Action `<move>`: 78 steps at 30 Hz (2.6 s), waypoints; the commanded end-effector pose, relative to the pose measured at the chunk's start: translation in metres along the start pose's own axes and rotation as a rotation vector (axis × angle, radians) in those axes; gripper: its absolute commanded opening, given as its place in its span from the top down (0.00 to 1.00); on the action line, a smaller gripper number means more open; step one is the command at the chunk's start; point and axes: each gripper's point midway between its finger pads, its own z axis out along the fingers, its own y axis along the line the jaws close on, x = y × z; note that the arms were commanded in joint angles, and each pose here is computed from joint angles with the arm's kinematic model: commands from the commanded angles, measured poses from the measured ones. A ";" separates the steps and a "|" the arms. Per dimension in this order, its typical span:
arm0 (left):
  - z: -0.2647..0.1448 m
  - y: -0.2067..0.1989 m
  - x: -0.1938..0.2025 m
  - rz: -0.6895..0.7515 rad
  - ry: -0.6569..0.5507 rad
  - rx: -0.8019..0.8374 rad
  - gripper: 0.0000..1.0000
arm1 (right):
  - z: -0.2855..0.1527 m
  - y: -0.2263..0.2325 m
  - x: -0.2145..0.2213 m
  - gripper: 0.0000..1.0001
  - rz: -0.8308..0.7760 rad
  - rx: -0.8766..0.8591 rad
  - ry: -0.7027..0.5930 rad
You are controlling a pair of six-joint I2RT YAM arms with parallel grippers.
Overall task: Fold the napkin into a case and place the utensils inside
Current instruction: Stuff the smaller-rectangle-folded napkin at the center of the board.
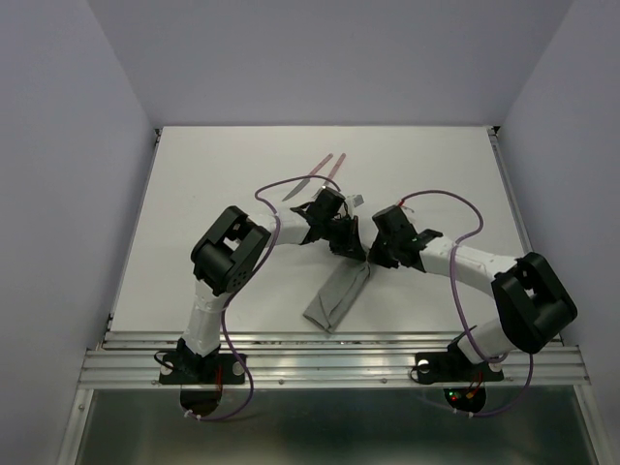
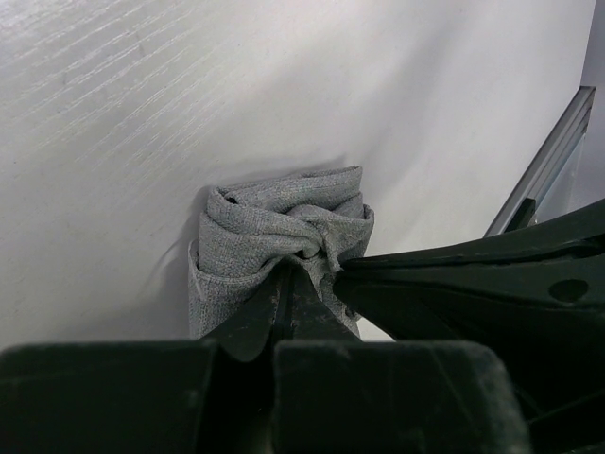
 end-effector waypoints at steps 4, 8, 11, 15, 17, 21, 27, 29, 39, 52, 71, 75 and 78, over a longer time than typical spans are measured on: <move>0.003 0.012 0.019 0.013 0.044 -0.029 1.00 | -0.016 0.023 -0.018 0.99 -0.019 -0.053 -0.031; 0.004 0.012 0.019 0.012 0.046 -0.029 1.00 | -0.027 0.033 -0.023 0.99 -0.009 -0.113 -0.048; 0.005 0.013 0.019 0.013 0.050 -0.028 1.00 | -0.031 0.038 -0.026 0.99 -0.023 -0.142 -0.061; 0.006 0.012 0.017 0.013 0.048 -0.028 1.00 | -0.027 0.038 -0.023 0.99 -0.043 -0.146 -0.049; 0.006 0.011 0.016 0.013 0.047 -0.028 1.00 | -0.021 0.036 -0.018 0.99 -0.050 -0.139 -0.027; 0.005 0.008 0.013 0.016 0.040 -0.022 1.00 | -0.004 0.033 -0.007 0.99 -0.051 -0.121 0.007; 0.005 0.003 0.010 0.016 0.039 -0.011 1.00 | 0.019 0.012 0.010 0.99 -0.042 -0.031 0.054; 0.004 0.001 0.009 0.018 0.038 -0.005 1.00 | 0.023 0.004 0.018 0.99 -0.040 -0.008 0.072; -0.022 -0.040 -0.019 0.074 -0.025 0.046 1.00 | 0.031 -0.026 0.036 0.99 -0.022 0.098 0.107; -0.045 -0.040 0.012 0.022 -0.009 0.077 1.00 | 0.021 -0.026 0.032 0.99 0.000 0.084 0.085; -0.004 -0.015 0.053 -0.020 0.078 0.039 1.00 | -0.017 0.006 -0.007 0.99 0.021 -0.020 -0.021; 0.000 -0.012 0.056 -0.020 0.086 0.035 1.00 | -0.027 0.012 -0.015 0.99 0.008 -0.037 -0.041; 0.002 -0.012 0.055 -0.014 0.087 0.035 1.00 | -0.028 0.012 -0.016 0.99 0.003 -0.039 -0.040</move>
